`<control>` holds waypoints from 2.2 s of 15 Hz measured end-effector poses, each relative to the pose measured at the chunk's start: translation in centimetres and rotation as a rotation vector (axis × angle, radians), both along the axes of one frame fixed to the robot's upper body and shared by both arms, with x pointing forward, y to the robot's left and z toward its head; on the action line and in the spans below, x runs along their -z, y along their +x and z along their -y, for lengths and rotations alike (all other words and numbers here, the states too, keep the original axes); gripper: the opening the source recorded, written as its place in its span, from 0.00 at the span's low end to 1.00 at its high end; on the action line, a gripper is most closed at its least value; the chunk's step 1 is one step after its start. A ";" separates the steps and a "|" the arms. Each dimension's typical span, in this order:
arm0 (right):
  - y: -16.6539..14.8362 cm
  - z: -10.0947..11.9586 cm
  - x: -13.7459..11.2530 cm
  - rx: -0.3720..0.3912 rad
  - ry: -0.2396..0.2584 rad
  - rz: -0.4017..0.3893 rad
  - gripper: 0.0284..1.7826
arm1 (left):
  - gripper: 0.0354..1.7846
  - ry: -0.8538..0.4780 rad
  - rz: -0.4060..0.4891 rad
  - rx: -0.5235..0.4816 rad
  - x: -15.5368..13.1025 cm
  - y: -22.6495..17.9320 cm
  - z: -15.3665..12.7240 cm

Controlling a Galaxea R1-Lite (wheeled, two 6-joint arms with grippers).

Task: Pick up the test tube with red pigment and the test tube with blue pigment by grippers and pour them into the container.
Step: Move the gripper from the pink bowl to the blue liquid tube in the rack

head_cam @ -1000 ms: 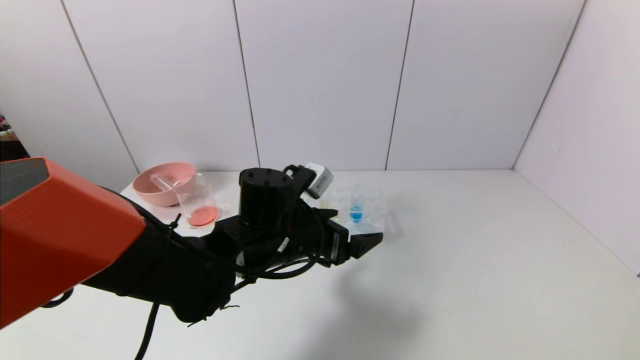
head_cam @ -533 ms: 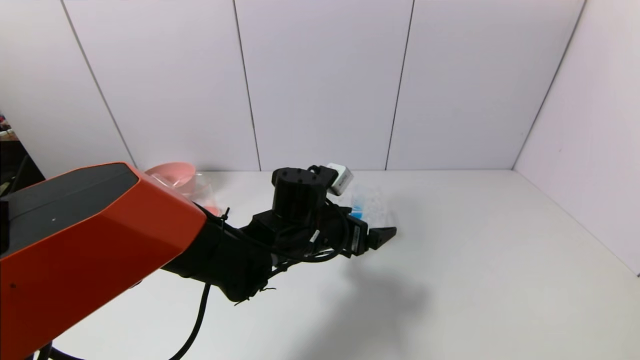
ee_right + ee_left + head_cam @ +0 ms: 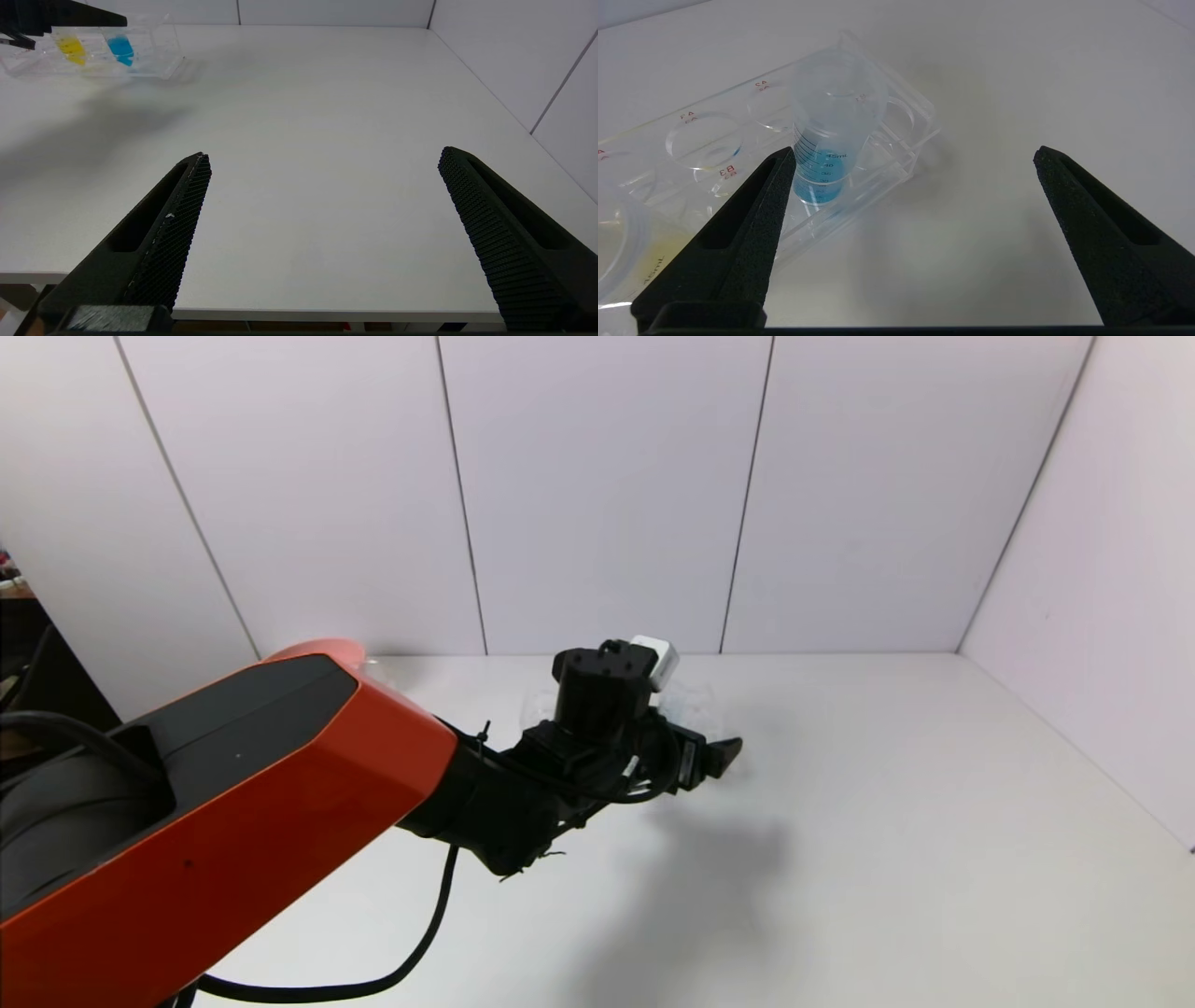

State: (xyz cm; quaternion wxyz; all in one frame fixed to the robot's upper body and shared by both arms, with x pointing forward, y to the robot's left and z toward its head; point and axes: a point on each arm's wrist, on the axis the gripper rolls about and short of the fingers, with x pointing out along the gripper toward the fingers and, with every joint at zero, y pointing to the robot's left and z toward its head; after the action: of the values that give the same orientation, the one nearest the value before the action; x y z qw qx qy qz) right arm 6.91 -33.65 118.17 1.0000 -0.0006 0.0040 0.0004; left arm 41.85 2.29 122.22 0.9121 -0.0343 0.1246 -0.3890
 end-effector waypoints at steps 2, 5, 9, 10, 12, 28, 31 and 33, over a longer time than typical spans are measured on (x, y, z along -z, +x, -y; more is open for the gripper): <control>0.0 0.0 0.0 0.000 0.000 0.000 1.00 | 1.00 0.005 0.016 -0.017 0.1 0.2 0.5; 0.0 0.0 0.0 0.000 0.000 0.000 1.00 | 1.00 -0.010 0.045 -0.019 -0.1 0.3 0.9; 0.0 0.0 0.0 0.000 0.000 0.000 1.00 | 1.00 -0.011 0.070 -0.032 -0.2 0.5 1.1; 0.0 0.0 0.0 0.000 0.000 0.000 1.00 | 1.00 -0.012 0.071 -0.033 -0.1 0.5 1.2; 0.0 0.0 0.0 0.000 0.000 0.000 1.00 | 1.00 -0.012 0.073 -0.033 -0.1 0.5 1.2; 0.0 0.0 0.0 0.000 0.000 0.000 1.00 | 1.00 0.018 0.092 -0.087 0.6 0.9 1.4; 0.0 0.0 0.0 0.000 0.000 0.000 1.00 | 1.00 0.013 0.102 -0.110 0.5 1.1 1.6; 0.0 0.0 0.0 0.000 0.000 0.000 1.00 | 1.00 0.011 0.104 -0.118 0.5 1.3 1.6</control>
State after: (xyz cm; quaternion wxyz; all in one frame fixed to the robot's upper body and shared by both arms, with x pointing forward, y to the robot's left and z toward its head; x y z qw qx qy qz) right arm 6.91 -33.65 118.17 1.0000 -0.0006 0.0040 0.0006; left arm 43.17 0.64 121.69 0.9390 -0.0163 0.0769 -0.3349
